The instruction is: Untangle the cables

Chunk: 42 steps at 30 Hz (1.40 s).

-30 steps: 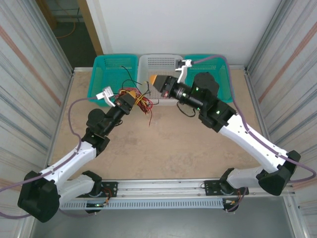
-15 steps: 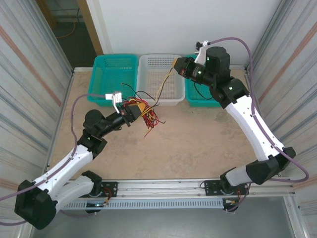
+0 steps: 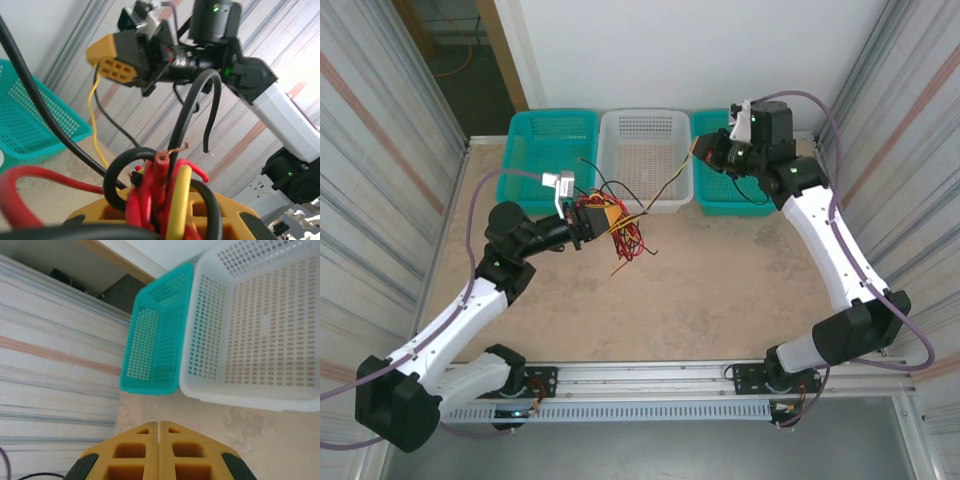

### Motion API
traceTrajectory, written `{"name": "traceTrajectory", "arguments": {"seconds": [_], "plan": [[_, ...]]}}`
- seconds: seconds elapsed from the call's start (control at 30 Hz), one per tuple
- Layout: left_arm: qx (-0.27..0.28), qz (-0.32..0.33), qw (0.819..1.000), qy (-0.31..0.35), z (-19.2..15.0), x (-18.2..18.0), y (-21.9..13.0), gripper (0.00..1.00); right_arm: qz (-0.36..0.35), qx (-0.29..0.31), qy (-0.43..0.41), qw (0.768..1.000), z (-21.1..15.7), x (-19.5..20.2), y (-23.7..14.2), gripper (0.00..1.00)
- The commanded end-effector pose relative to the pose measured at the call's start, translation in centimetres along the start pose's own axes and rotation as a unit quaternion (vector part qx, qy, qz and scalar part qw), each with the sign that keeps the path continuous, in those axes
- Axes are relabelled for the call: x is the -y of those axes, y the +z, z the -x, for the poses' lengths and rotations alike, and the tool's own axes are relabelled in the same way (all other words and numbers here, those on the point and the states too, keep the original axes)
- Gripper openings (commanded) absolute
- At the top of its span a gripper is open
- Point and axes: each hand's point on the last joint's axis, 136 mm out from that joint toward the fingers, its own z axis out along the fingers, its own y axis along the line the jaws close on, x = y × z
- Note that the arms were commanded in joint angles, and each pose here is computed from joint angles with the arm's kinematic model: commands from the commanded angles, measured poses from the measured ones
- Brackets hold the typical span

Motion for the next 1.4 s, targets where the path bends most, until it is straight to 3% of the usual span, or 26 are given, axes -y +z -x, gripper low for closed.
{"name": "traceTrajectory", "arguments": {"seconds": [0.0,0.3,0.5,0.8,0.93,1.07,1.23,1.37], "plan": [[0.017,-0.073,0.997,0.028,2.3,3.9,-0.6,0.00,-0.023,0.022,0.002,0.999,0.2,3.0,0.5,0.00],[0.042,-0.102,0.994,0.018,5.2,5.8,-1.1,0.00,0.026,-0.035,0.038,0.998,-4.1,6.4,4.5,0.00],[0.159,-0.133,0.978,-0.009,9.8,6.5,-2.8,0.00,0.057,-0.060,0.071,0.994,-7.1,8.2,7.1,0.00],[0.253,-0.127,0.958,-0.042,13.9,5.0,-2.5,0.00,0.142,-0.071,0.098,0.983,-12.8,3.8,10.9,0.00],[0.282,-0.061,0.958,-0.003,14.4,3.3,-2.5,0.00,0.171,-0.079,0.091,0.978,-15.4,1.4,11.5,0.00],[0.295,0.039,0.954,0.045,14.3,1.3,-2.8,0.00,0.165,-0.061,0.079,0.981,-16.7,0.9,9.7,0.00],[0.308,0.141,0.939,0.065,13.8,-2.2,-3.4,0.00,0.119,-0.024,-0.022,0.992,-18.4,-2.2,5.9,0.00],[0.303,0.178,0.934,0.057,12.8,-4.6,-3.5,0.00,0.158,-0.005,-0.077,0.984,-18.8,-6.8,2.6,0.00]]}}
